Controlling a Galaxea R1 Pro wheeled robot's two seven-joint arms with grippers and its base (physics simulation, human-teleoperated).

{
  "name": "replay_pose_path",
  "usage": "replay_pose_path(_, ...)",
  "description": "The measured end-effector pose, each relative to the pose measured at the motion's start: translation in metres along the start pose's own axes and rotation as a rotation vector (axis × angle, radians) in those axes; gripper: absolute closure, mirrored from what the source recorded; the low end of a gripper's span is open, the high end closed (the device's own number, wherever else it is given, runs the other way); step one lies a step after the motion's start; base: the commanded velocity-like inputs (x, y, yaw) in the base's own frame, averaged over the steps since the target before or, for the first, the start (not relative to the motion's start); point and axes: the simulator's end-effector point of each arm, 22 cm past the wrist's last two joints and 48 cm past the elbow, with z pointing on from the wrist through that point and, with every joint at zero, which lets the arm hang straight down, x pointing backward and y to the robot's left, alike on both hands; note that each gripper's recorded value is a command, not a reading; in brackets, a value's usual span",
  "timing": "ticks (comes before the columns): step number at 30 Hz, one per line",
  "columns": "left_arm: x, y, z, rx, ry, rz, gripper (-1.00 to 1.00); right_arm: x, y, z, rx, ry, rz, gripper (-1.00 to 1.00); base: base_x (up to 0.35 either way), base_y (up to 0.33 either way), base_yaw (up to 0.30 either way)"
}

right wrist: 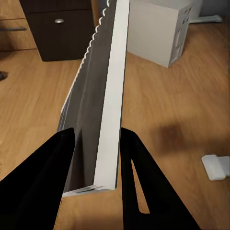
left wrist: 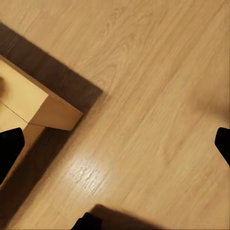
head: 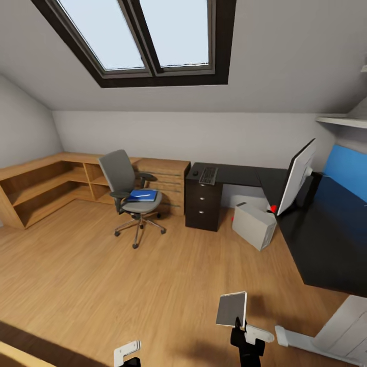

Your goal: In the bedroom, organize the workspace by keeping the computer under the desk, ensuring the monitor is on the desk, placing the keyboard on the desk next to the monitor, placing the mouse on the desk next to the keyboard, moving the folder from the swivel chair onto the desk next to the mouse, stacking the notebook on top of the folder with the pen on top of the notebook, and positioning the swivel chair next to the desk.

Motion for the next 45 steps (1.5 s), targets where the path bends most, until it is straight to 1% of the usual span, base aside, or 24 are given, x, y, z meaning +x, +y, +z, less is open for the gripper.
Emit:
replay_pose_path(9, -0.011, 0.001, -0.013, 0.003, -0.01, -0.003, -1.0, -0.017, 0.002, -0.006, -0.003, -0.01, 0.002, 1.0, 0.006, 0.288, -0.171)
replay_pose_path(24, -0.019, 0.0, -0.017, 0.009, -0.026, -0.009, -1.0, -0.027, 0.002, -0.006, -0.002, -0.028, 0.008, 1.0, 0.019, 0.023, -0.209)
replay_pose_path(36, -0.025, 0.0, -0.019, 0.011, -0.039, -0.013, -1.0, -0.033, 0.004, -0.007, -0.007, -0.04, 0.01, 1.0, 0.262, 0.0, -0.224)
replay_pose_path(45, -0.026, 0.0, -0.02, 0.012, -0.042, -0.014, -1.0, -0.034, 0.006, -0.007, -0.009, -0.041, 0.012, 1.0, 0.258, 0.0, -0.059)
